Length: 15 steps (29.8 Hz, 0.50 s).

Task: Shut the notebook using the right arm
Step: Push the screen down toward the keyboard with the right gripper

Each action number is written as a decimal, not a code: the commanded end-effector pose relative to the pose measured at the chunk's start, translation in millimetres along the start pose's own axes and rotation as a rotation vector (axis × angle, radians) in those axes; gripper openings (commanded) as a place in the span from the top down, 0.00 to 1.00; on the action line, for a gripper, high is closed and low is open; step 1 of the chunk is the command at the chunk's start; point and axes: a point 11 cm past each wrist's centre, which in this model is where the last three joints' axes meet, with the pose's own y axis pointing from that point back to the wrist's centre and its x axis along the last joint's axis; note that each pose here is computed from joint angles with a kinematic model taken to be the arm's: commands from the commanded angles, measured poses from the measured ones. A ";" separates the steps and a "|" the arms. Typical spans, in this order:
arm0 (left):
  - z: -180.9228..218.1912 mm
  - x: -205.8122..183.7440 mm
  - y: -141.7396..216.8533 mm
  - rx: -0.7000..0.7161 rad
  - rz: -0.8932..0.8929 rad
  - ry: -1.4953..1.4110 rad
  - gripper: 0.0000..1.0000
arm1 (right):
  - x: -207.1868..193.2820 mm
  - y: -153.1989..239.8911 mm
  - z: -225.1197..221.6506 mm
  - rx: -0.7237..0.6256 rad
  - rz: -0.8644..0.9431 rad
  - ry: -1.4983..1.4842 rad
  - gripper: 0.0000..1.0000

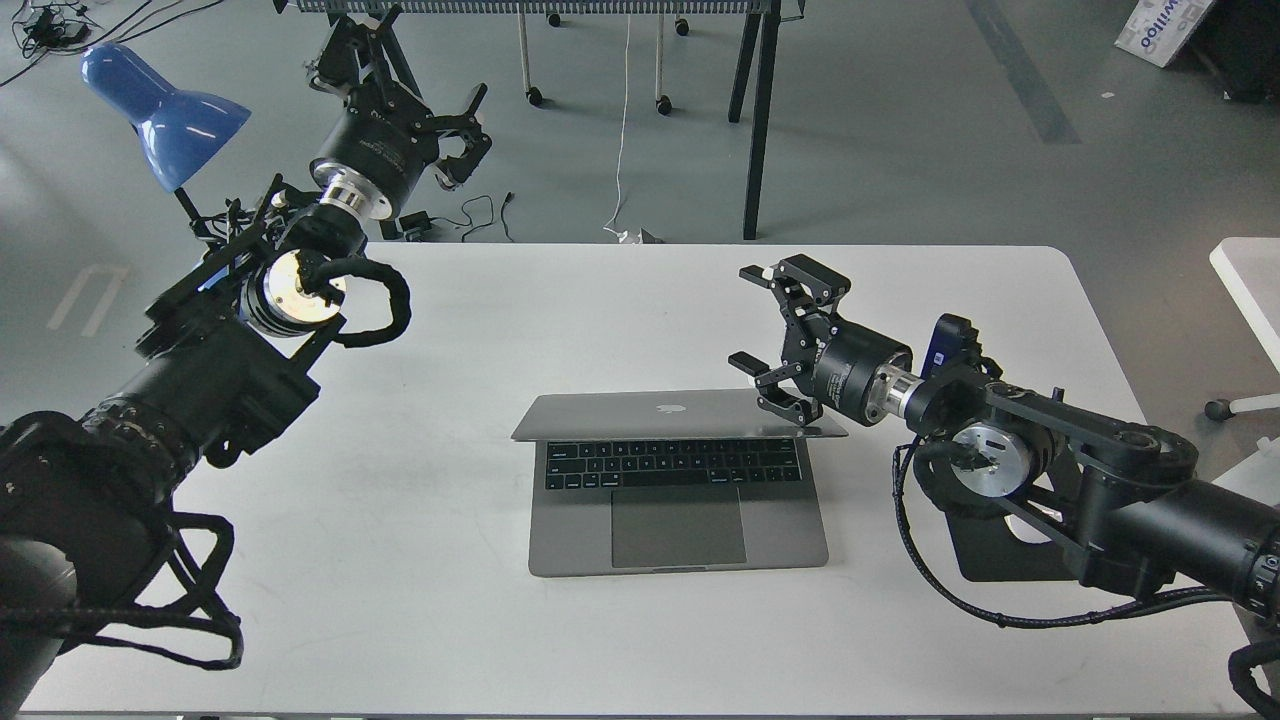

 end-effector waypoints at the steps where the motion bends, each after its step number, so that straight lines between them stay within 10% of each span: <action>1: 0.1 0.1 0.0 0.000 0.000 0.000 0.00 | 1.5 3.0 9.5 -0.018 0.004 0.006 0.00; 15: -1.5 -1.2 -0.4 0.002 -0.002 0.003 0.00 | -3.7 15.3 70.2 -0.130 -0.004 0.043 0.00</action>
